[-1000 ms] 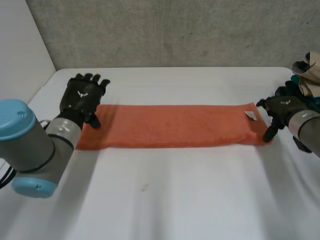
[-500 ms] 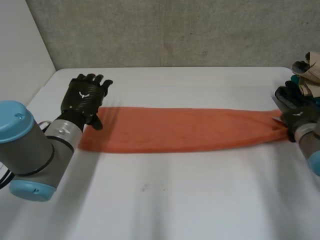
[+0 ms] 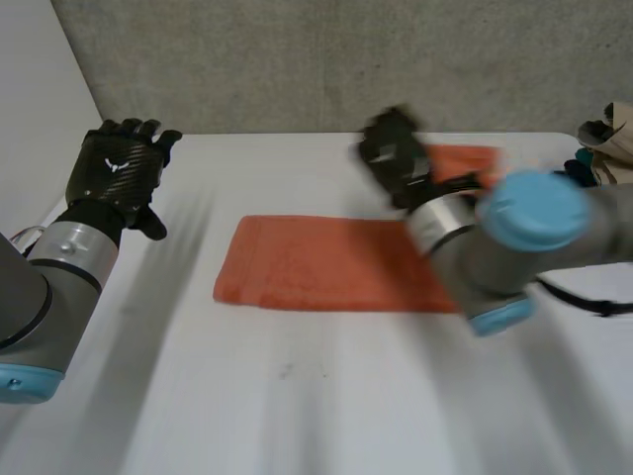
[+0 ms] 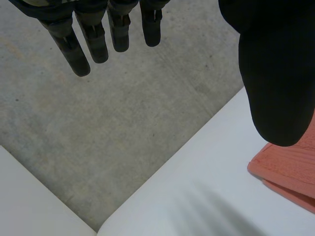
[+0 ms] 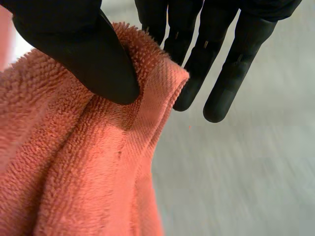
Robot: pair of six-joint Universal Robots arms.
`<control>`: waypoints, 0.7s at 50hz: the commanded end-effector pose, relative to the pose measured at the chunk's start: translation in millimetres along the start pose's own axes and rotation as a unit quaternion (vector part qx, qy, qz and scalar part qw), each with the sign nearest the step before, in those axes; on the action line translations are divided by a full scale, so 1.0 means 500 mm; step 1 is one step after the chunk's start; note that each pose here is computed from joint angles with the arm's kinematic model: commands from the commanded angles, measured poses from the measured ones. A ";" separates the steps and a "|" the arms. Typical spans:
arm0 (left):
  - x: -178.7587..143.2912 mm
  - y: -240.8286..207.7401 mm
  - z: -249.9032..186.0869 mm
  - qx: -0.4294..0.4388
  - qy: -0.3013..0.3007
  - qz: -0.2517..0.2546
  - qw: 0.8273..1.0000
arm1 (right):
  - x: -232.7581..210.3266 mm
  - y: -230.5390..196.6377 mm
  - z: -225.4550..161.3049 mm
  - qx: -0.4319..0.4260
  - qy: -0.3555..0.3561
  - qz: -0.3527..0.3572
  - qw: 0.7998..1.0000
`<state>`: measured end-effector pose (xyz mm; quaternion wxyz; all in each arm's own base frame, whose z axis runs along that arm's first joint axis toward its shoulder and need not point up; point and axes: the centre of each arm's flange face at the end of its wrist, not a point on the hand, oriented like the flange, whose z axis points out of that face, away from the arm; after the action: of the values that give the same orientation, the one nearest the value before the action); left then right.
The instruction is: Fold the laundry.
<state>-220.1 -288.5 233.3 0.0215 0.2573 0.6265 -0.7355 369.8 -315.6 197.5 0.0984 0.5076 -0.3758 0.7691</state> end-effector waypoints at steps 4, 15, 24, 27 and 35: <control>0.001 0.020 -0.005 -0.018 0.002 -0.011 1.000 | -0.233 -0.105 -0.017 0.133 -0.152 0.098 0.974; 0.037 0.024 0.021 -0.006 0.040 -0.014 0.999 | -0.121 -0.113 -0.022 0.060 -0.100 0.216 0.969; 0.184 0.008 0.024 0.019 0.139 -0.021 0.990 | -0.036 -0.002 -0.067 -0.148 -0.058 0.289 0.944; 0.233 0.009 0.020 0.021 0.168 -0.032 0.985 | -0.042 0.020 -0.090 -0.196 -0.079 0.299 0.930; 0.302 0.048 0.040 0.007 0.198 -0.048 0.979 | -0.068 0.047 -0.130 -0.241 -0.108 0.304 0.915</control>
<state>-337.0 -262.0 171.5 -0.1316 0.3639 0.6161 -0.6861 333.3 -285.3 157.7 -0.0627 0.4006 -0.6803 0.6106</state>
